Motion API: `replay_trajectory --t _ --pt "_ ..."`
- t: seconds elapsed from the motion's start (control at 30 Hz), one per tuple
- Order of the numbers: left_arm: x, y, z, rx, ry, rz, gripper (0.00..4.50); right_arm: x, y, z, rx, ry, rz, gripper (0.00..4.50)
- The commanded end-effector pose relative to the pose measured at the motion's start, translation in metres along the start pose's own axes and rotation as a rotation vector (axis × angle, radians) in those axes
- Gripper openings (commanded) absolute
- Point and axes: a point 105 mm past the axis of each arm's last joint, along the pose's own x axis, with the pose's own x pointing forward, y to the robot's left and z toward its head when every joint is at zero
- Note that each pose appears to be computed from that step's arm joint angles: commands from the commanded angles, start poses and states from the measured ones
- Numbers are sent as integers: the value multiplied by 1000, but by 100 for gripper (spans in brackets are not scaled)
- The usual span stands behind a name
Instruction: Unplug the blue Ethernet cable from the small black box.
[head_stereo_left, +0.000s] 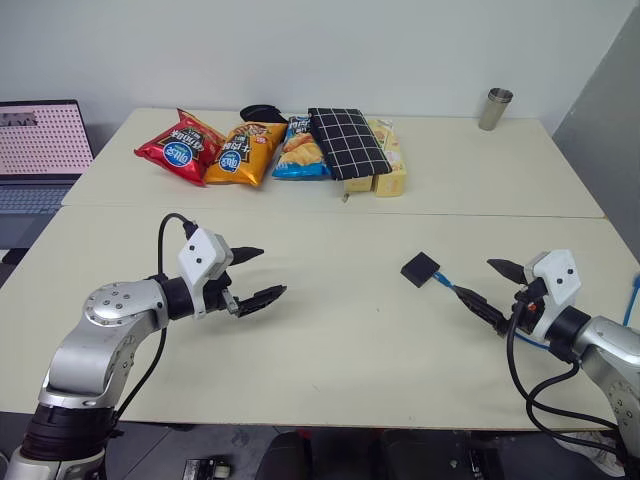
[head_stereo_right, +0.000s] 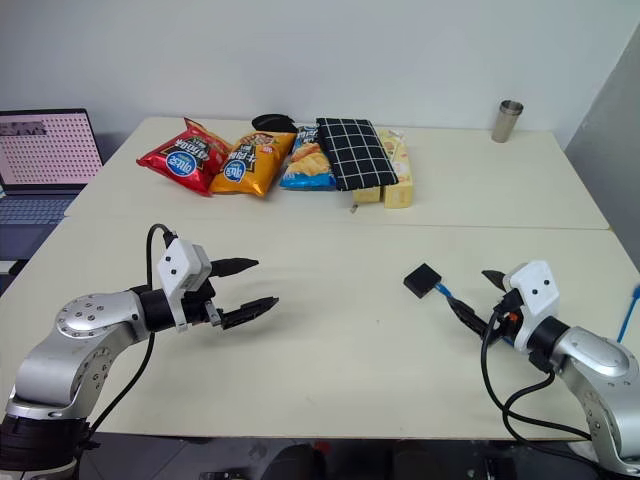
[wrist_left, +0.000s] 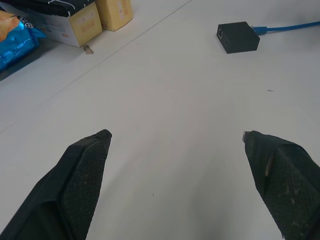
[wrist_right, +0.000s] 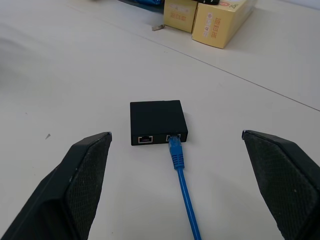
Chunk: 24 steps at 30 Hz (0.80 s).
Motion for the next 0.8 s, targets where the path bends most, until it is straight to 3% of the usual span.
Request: replay_trajectory --t 0.03,0.5,0.8 --pt "-1 -2 10 30 -45 -25 448 -3 -1 13 -42 -41 -10 444" --pt "3 -8 13 39 -26 -50 448 -3 -1 7 -26 -12 -16 444" --pt "14 -48 27 18 -13 -326 448 15 4 -27 -44 123 -32 444"
